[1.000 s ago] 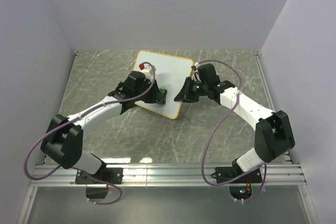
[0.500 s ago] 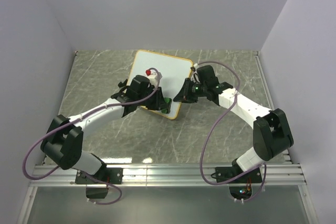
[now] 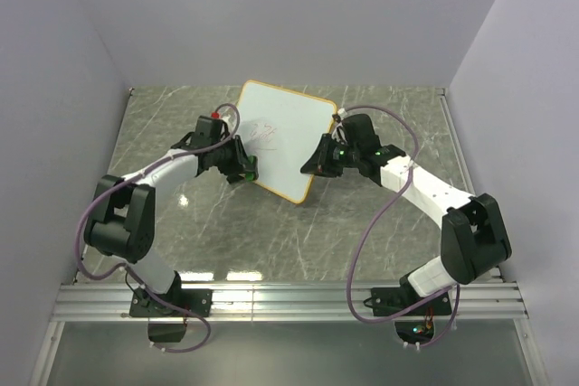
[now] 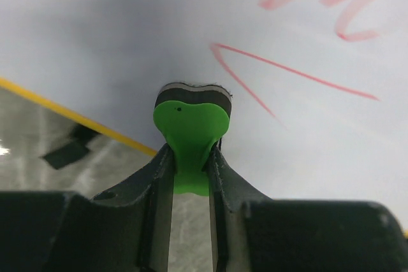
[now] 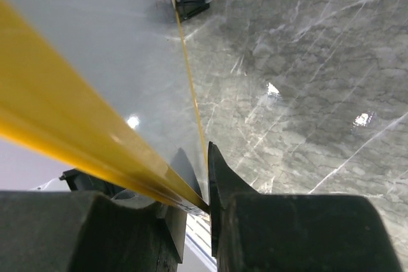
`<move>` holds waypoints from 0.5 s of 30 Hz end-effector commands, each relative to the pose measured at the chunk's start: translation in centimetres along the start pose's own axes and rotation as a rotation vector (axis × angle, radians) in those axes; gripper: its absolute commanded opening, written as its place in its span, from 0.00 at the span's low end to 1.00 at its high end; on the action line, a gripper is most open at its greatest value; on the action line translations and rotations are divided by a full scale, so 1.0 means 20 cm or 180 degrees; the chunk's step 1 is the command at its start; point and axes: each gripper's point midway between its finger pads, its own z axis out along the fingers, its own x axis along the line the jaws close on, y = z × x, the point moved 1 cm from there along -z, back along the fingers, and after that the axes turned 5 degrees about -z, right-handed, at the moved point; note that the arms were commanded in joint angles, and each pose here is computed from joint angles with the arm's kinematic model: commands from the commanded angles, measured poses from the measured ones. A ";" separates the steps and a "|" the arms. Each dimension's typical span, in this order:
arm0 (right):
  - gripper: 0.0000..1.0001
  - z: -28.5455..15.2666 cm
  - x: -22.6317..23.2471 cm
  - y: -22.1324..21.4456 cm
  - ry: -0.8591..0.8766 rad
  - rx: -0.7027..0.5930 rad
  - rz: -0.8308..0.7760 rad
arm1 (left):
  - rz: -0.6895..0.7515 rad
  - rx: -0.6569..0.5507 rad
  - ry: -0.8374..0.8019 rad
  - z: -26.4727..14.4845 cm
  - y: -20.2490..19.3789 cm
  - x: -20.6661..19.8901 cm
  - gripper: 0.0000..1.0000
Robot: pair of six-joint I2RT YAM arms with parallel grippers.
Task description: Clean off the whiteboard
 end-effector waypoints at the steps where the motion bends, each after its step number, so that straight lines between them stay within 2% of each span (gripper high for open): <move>1: 0.00 -0.10 0.19 -0.14 0.0420 0.0312 -0.0076 | -0.0087 -0.0015 0.0520 0.09 0.03 0.23 0.00; 8: 0.00 -0.10 0.16 -0.20 0.0425 0.0445 -0.0119 | -0.0255 -0.0114 0.0633 0.13 0.18 0.30 0.00; 12: 0.00 -0.09 0.14 -0.21 0.0383 0.0518 -0.0138 | -0.0203 -0.0175 0.0393 0.12 0.26 0.19 0.00; 15: 0.00 -0.08 0.14 -0.21 0.0388 0.0539 -0.0144 | -0.0013 -0.0151 0.0035 0.10 0.27 0.02 0.00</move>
